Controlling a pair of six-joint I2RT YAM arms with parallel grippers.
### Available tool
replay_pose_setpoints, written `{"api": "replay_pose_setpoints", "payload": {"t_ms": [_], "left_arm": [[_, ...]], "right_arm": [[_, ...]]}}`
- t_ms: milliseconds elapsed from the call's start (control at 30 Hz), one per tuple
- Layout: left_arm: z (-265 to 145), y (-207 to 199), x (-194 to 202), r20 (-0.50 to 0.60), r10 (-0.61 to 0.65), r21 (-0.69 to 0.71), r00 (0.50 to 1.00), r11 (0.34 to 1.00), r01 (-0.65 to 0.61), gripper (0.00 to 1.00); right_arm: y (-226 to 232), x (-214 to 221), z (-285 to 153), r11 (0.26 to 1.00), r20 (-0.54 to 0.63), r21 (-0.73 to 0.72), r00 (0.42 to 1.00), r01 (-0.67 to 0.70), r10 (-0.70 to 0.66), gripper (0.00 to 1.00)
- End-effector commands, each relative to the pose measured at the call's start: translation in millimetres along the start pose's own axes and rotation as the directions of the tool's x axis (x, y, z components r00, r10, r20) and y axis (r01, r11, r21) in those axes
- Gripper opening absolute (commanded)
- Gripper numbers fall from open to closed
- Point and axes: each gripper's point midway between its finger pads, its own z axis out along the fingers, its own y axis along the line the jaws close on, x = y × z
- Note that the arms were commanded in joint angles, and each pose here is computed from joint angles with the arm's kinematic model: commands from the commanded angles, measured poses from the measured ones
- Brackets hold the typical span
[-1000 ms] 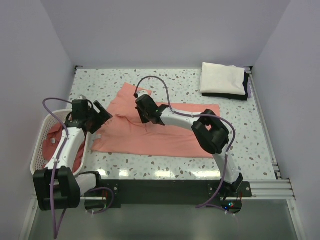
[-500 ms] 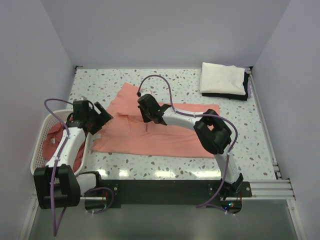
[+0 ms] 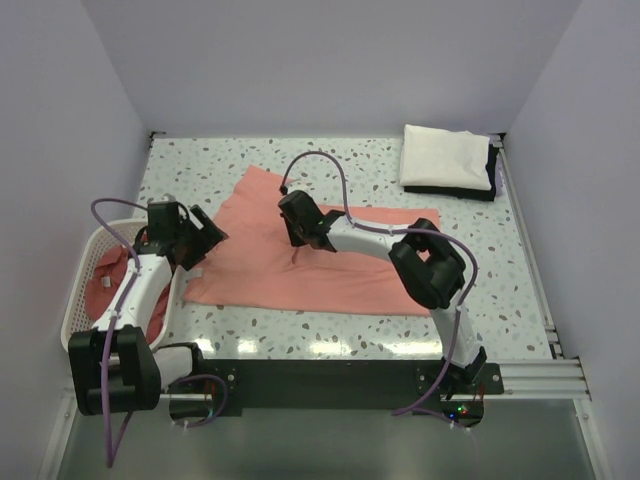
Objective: Fold and stack the t-shirts
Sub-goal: Fold the tshirt
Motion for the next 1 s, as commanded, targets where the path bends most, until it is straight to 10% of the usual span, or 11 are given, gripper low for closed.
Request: {"api": "replay_pose_setpoints", "payload": {"t_ms": [0, 333, 633, 967], "left_arm": [[3, -2, -2, 0.013, 0.003, 0.029, 1.000, 1.000, -0.004, 0.85], [7, -17, 15, -0.022, 0.034, 0.087, 0.999, 0.996, -0.032, 0.84], [17, -48, 57, -0.093, 0.073, 0.158, 0.993, 0.986, -0.058, 0.84], [36, -28, 83, -0.143, 0.055, 0.093, 0.988, 0.995, -0.042, 0.84]], "right_arm": [[-6, -42, -23, 0.998, 0.106, 0.016, 0.993, -0.060, 0.058, 0.14], [-74, -48, -79, 0.974, 0.060, 0.109, 0.979, -0.198, 0.193, 0.57], [-179, 60, -160, 0.841, -0.040, 0.239, 0.860, -0.486, 0.508, 0.57], [-172, 124, -170, 0.727, -0.037, 0.202, 0.736, -0.657, 0.676, 0.56]]}}
